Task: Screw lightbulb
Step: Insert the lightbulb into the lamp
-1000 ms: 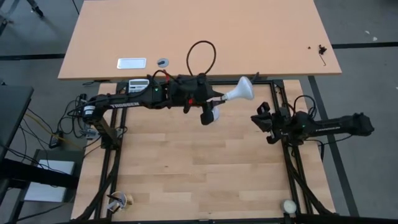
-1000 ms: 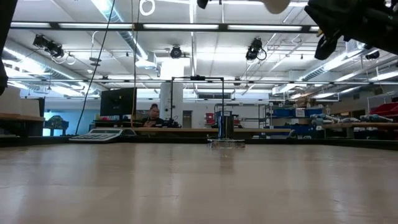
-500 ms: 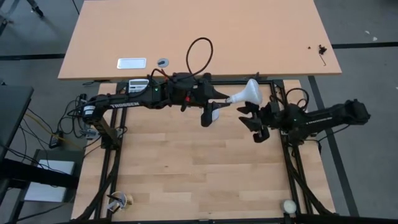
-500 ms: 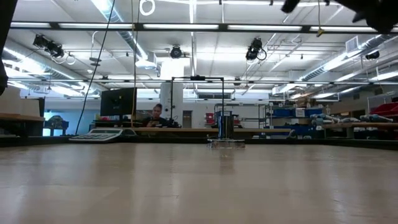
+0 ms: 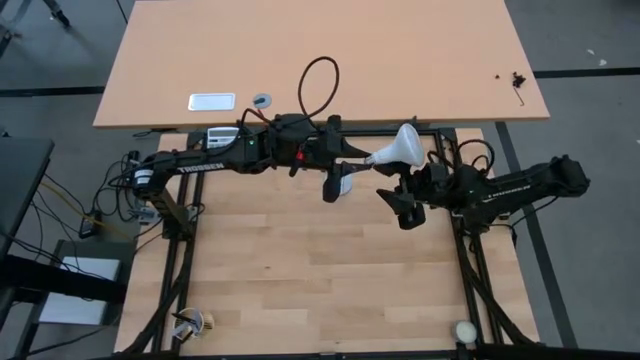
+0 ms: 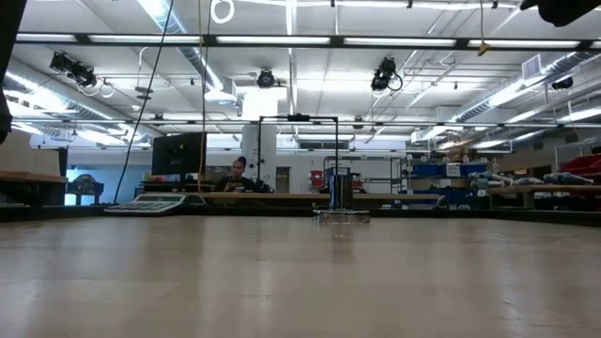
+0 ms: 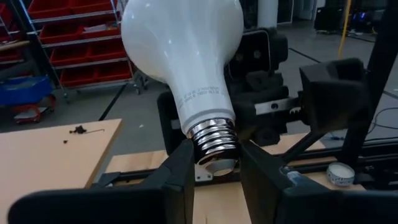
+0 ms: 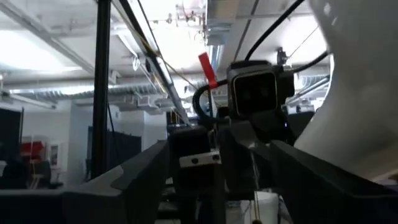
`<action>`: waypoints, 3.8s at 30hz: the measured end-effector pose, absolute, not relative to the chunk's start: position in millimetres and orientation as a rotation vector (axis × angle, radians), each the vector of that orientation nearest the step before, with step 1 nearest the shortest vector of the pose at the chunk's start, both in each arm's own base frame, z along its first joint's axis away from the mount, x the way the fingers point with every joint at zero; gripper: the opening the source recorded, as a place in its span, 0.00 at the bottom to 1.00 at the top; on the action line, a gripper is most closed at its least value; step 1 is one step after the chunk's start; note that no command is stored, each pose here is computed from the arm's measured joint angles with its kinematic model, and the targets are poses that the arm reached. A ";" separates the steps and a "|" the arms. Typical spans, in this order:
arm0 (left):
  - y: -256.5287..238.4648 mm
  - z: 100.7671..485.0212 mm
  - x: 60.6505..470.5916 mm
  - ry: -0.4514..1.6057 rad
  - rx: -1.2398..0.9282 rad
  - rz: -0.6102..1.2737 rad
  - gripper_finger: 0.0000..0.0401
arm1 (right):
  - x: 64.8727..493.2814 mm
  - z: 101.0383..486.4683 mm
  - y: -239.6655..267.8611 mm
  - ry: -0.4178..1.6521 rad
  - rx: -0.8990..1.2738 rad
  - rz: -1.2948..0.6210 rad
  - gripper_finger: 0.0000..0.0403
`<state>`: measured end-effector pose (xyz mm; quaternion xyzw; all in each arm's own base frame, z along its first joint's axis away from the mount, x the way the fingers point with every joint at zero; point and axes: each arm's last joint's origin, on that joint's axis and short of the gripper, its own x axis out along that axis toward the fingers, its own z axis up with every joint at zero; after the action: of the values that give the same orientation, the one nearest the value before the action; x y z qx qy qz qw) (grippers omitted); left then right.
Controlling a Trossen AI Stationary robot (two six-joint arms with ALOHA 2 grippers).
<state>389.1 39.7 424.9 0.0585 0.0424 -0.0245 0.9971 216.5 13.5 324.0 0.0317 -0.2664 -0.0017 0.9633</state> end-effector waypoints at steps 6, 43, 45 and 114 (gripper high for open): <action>40.3 431.2 385.5 0.050 0.124 -0.060 0.24 | 219.5 315.1 21.9 -0.428 0.068 -0.042 0.71; 35.2 415.2 384.1 0.185 0.121 -0.097 0.24 | 208.8 329.7 -0.3 -0.568 0.063 -0.203 0.71; 34.8 412.9 384.8 0.201 0.119 -0.101 0.24 | 209.2 329.6 -0.6 -0.568 0.065 -0.160 0.71; 68.3 223.1 280.7 0.063 0.048 0.118 0.13 | 263.4 192.3 -81.8 -0.010 0.058 -0.407 0.45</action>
<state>280.7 68.3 223.1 0.0242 0.0315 0.0591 0.9975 263.4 -81.8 192.3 0.0286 -0.0051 -0.2019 0.9790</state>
